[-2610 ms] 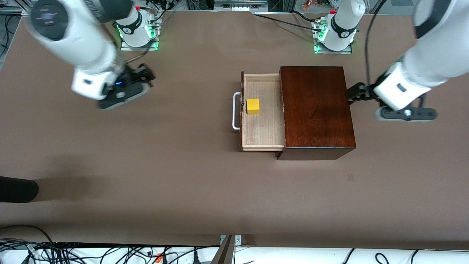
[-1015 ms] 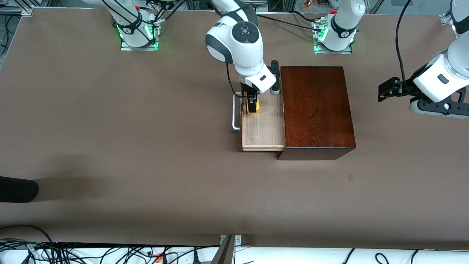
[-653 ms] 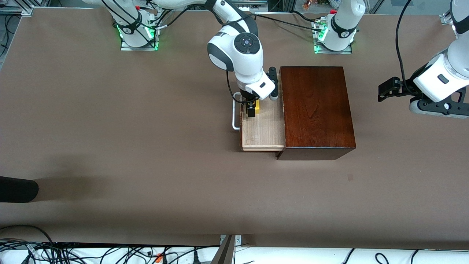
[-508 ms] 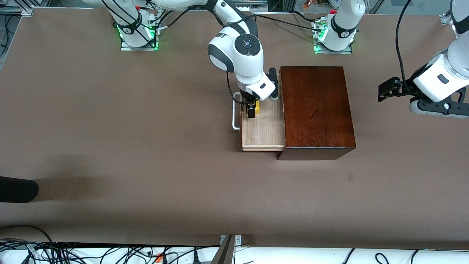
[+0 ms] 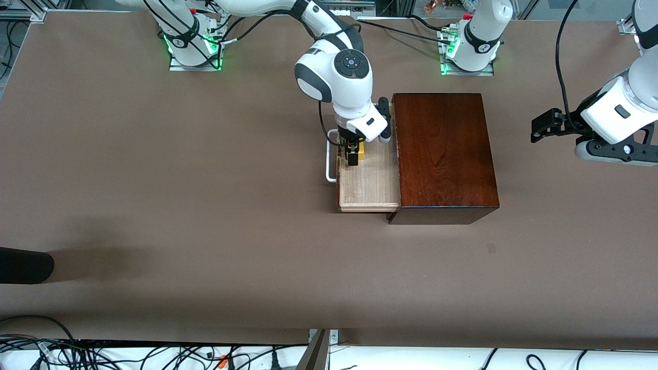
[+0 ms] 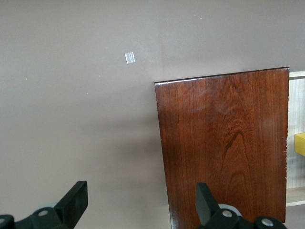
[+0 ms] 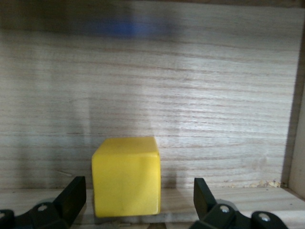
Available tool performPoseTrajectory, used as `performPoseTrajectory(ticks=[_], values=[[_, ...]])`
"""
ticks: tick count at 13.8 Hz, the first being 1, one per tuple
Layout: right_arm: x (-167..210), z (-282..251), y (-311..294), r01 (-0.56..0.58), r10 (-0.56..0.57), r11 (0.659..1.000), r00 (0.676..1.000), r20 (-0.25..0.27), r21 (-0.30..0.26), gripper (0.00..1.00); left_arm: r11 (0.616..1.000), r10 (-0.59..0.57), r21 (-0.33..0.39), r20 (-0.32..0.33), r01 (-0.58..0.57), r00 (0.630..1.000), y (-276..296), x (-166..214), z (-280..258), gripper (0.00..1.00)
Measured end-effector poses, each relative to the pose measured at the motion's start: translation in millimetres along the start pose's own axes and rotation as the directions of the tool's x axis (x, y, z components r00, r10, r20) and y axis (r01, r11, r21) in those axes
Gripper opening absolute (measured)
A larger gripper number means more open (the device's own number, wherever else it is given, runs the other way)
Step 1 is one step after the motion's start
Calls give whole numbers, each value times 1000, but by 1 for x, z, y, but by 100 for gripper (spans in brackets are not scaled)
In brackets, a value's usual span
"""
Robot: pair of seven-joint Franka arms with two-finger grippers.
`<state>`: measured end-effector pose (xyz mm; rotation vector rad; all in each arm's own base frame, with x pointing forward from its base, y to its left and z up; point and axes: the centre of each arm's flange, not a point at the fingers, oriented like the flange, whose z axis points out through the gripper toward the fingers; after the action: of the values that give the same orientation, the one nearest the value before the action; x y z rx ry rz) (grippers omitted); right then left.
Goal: Open drawer, take yellow block, close drawer
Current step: 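Lift the yellow cube out with the right gripper and carry it aside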
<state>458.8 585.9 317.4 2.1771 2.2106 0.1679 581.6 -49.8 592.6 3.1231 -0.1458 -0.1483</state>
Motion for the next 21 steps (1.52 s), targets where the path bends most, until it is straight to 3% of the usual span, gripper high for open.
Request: performPoseTrajectory(ticks=[3,5,6,10,15,18,21], values=[[1,5,-1,4,-4,1000,1000,6,2,87,1000,0,0,0,0,1000,0,0,0,100],[1,4,-1,5,-5,1000,1000,5,0,63,1000,0,0,0,0,1000,0,0,0,100],[2,3,0,5,-5,1000,1000,3,-2,55,1000,0,0,0,0,1000,0,0,0,100],[6,-11,5,2,-2,1000,1000,-17,-19,55,1000,0,0,0,0,1000,0,0,0,100],[2,-63,23,-35,34,999,999,40,18,55,1000,0,0,0,0,1000,0,0,0,100],[-24,-113,54,-113,113,993,993,14,44,55,1000,1,0,0,-1,1000,0,0,0,100],[-78,-134,95,-215,214,974,976,30,76,55,1000,1,0,0,-1,1000,0,0,0,100]])
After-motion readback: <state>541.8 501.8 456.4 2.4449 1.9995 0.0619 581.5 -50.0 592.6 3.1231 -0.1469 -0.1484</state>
